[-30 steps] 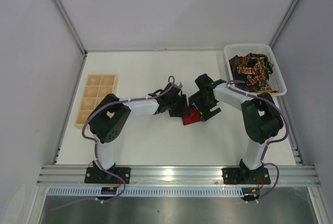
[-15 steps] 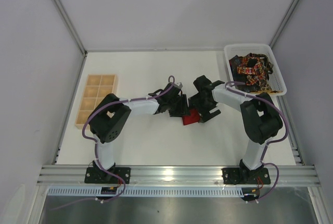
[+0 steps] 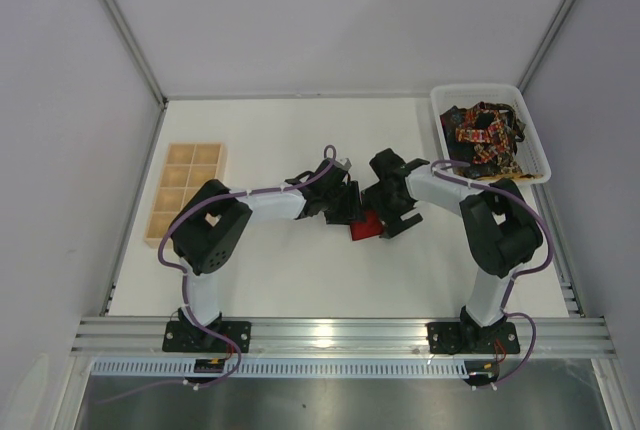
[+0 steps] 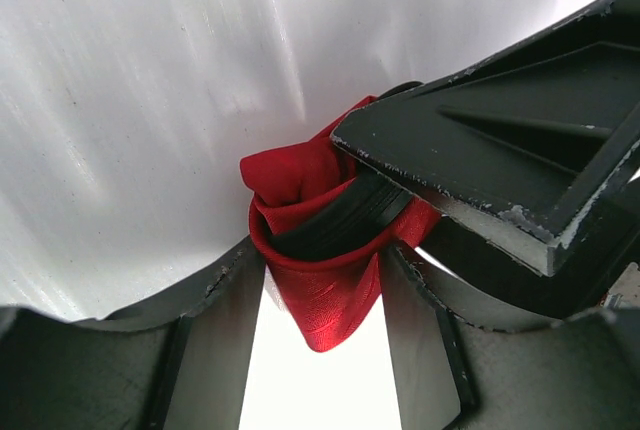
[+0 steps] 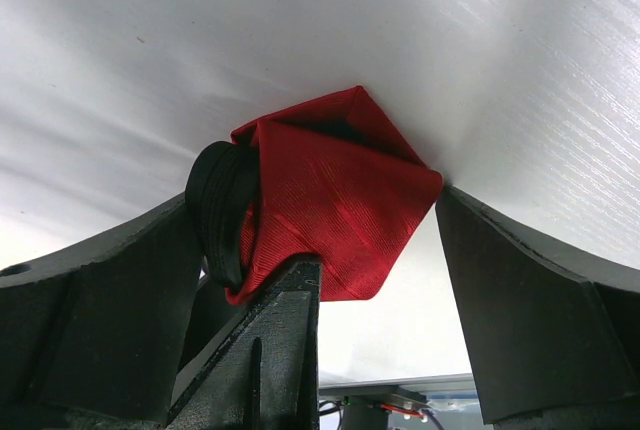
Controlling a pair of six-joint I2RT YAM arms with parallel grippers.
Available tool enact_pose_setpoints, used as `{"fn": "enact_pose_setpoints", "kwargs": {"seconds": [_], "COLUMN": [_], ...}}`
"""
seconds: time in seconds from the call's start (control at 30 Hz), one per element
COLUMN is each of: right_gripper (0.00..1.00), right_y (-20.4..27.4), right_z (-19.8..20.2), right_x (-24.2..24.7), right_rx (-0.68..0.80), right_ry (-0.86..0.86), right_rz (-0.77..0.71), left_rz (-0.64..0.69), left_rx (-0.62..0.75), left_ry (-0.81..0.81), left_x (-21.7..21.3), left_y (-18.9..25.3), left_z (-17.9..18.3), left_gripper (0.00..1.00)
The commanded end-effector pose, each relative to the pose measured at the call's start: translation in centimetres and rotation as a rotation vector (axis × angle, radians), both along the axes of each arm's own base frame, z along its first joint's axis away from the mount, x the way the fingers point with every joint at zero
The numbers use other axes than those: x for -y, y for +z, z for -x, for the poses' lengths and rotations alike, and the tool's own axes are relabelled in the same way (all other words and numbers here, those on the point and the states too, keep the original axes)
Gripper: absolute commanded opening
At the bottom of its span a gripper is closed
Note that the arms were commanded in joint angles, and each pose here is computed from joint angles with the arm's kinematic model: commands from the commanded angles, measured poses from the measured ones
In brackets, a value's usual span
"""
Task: Roll the ties
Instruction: Roll the tie
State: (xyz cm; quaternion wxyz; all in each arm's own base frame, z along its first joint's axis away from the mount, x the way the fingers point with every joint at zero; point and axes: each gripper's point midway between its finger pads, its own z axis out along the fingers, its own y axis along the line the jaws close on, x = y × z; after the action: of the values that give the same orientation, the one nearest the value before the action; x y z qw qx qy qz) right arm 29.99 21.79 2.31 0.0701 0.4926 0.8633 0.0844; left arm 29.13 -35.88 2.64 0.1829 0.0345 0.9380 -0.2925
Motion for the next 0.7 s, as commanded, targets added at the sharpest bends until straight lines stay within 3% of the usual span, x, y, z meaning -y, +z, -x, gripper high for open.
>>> {"fn": "enact_pose_setpoints", "kwargs": {"seconds": [0.0, 0.1, 0.2, 0.67], "right_gripper": [1.0, 0.99, 0.9, 0.75], "right_y": [-0.52, -0.68, -0.83, -1.48], "right_z": [-0.02, 0.08, 0.22, 0.86], "right_x": [0.76, 0.88, 0.81, 1.19], "right_rx": [0.014, 0.013, 0.006, -0.016], "right_ry": [-0.037, -0.038, -0.041, -0.061], "right_rz": [0.033, 0.037, 0.031, -0.003], "left_rz": [-0.082, -0.075, -0.065, -0.023], "left_rx": [-0.058, -0.059, -0.06, -0.059], "left_ry": [-0.025, -0.025, -0.027, -0.035], "left_x": [-1.22, -1.17, -1.0, -0.72], "left_y": [-2.62, -2.63, -2.47, -1.95], "left_z": [1.48, 1.55, 1.57, 1.92], "left_gripper": [0.55, 0.56, 0.56, 0.6]}}
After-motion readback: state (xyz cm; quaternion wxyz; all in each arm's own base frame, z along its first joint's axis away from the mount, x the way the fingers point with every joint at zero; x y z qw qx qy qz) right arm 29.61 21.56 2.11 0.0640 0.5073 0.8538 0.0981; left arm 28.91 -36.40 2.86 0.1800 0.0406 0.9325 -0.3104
